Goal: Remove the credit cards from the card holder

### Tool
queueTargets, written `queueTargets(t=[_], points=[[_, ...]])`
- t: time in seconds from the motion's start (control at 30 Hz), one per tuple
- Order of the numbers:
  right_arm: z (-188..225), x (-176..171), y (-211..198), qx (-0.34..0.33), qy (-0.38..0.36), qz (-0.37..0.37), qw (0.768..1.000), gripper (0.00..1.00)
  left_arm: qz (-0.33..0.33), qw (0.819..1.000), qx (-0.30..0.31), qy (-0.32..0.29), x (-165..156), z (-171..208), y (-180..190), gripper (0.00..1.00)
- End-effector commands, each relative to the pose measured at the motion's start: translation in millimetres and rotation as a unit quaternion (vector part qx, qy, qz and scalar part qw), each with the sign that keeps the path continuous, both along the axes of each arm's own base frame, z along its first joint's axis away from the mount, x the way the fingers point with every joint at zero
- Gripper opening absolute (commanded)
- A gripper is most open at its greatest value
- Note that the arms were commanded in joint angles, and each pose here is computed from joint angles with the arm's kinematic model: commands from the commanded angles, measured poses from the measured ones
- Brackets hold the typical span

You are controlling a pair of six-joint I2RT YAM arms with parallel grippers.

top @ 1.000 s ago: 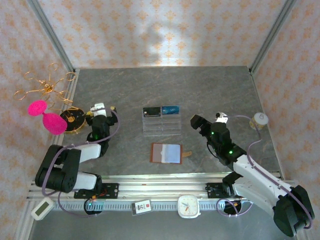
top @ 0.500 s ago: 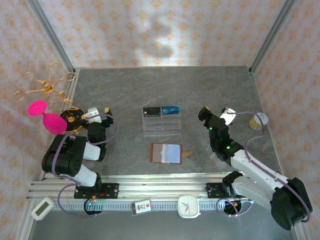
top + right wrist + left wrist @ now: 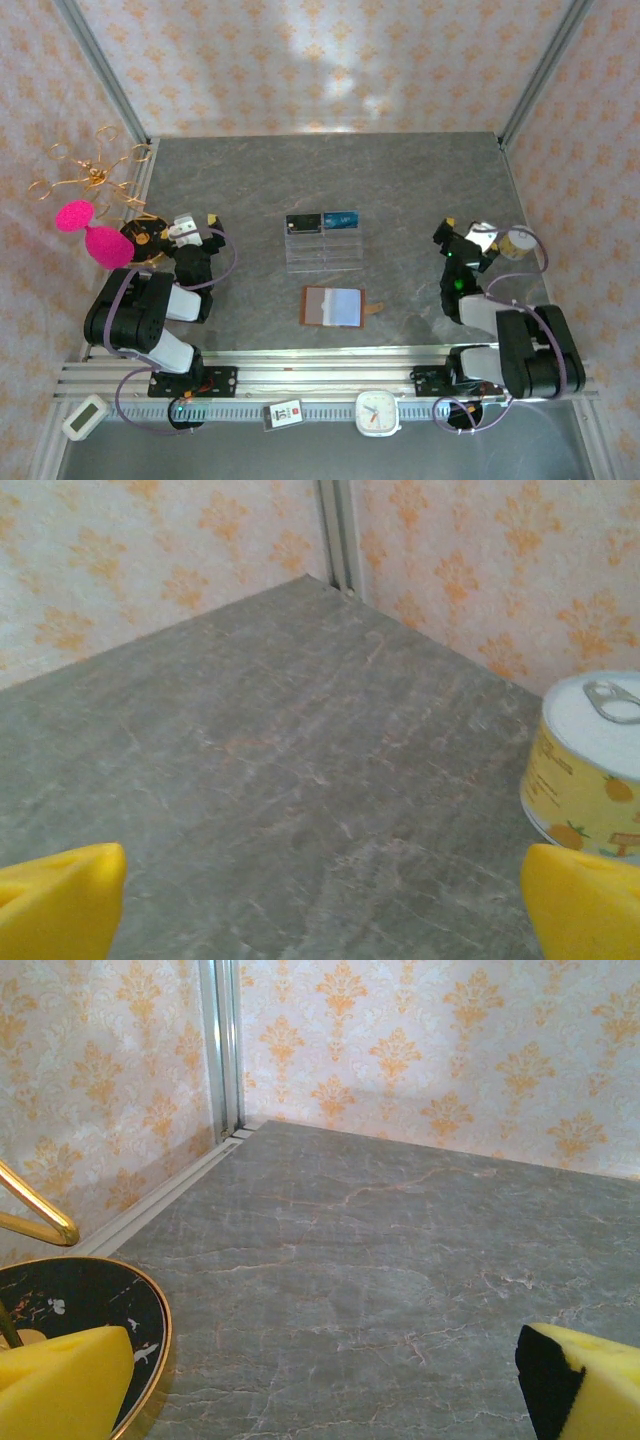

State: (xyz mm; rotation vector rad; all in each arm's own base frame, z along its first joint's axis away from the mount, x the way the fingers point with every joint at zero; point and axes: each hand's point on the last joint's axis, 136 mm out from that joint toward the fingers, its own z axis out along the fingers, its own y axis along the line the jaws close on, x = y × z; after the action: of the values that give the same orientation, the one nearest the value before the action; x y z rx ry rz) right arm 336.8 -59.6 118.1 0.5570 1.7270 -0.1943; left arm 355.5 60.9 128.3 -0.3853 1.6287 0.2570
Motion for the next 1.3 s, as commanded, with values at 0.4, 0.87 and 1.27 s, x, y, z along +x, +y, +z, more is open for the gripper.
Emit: queueTargets(t=[0.4,0.87,1.27], points=[[8,33,30,-0.022,-0.051,0.114,0.992,1.00,0.008,1.000,-0.010,-0.025,0,9,3,1.00],[8,33,30,-0.022,-0.051,0.114,0.992,1.00,0.008,1.000,-0.010,-0.025,0,9,3,1.00],[8,33,30,-0.022,-0.051,0.114,0.992,1.00,0.008,1.000,-0.010,-0.025,0,9,3,1.00]])
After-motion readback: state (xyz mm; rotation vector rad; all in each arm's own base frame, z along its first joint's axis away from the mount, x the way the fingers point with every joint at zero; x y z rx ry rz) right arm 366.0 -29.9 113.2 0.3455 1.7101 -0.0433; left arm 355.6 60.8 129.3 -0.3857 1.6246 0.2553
